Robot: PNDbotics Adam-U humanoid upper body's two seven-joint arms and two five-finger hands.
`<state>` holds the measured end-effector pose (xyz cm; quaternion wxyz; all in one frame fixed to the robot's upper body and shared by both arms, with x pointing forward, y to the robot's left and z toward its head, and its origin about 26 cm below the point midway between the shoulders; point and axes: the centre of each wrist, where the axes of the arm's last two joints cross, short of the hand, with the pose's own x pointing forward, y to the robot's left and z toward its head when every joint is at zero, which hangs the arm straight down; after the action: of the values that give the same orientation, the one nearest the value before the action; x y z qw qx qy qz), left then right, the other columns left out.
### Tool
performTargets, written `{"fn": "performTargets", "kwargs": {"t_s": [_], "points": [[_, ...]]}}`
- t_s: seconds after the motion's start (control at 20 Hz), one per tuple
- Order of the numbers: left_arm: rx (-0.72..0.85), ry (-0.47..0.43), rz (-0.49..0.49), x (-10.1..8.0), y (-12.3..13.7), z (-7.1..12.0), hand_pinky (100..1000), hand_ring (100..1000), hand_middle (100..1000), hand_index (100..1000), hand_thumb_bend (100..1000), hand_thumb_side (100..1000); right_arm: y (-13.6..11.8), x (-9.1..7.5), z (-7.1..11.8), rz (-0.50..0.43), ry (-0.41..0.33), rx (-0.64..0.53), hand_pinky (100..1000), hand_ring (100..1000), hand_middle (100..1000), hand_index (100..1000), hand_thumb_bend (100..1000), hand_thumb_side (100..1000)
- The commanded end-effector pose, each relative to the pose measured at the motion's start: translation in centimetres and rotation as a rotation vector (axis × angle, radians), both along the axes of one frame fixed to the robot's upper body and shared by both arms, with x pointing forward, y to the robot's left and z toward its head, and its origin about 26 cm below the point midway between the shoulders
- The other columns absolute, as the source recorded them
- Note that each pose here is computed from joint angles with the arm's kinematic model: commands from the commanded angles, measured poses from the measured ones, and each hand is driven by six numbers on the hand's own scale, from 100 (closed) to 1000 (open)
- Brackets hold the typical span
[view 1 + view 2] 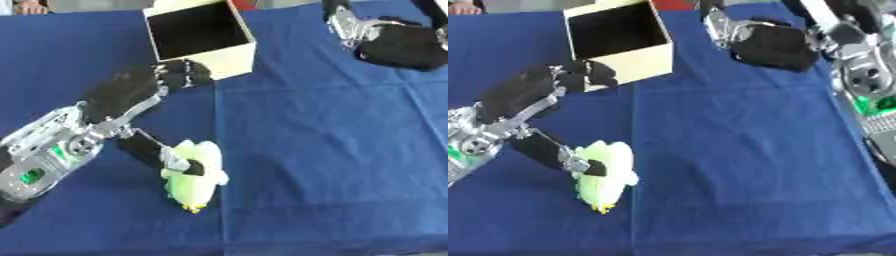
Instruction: Pick up objects on the table and place them in the box.
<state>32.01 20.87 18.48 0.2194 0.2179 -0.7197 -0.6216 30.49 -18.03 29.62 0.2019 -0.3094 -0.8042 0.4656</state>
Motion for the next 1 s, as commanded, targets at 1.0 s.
{"fn": "performTargets", "kwargs": {"t_s": [1.0], "points": [[0.200, 0.201, -0.102, -2.6, 1.6, 5.0, 646, 788, 827, 889, 709, 359, -0.2, -0.3, 0.0, -0.010, -0.004, 0.007, 926, 921, 856, 916, 100, 728]]}}
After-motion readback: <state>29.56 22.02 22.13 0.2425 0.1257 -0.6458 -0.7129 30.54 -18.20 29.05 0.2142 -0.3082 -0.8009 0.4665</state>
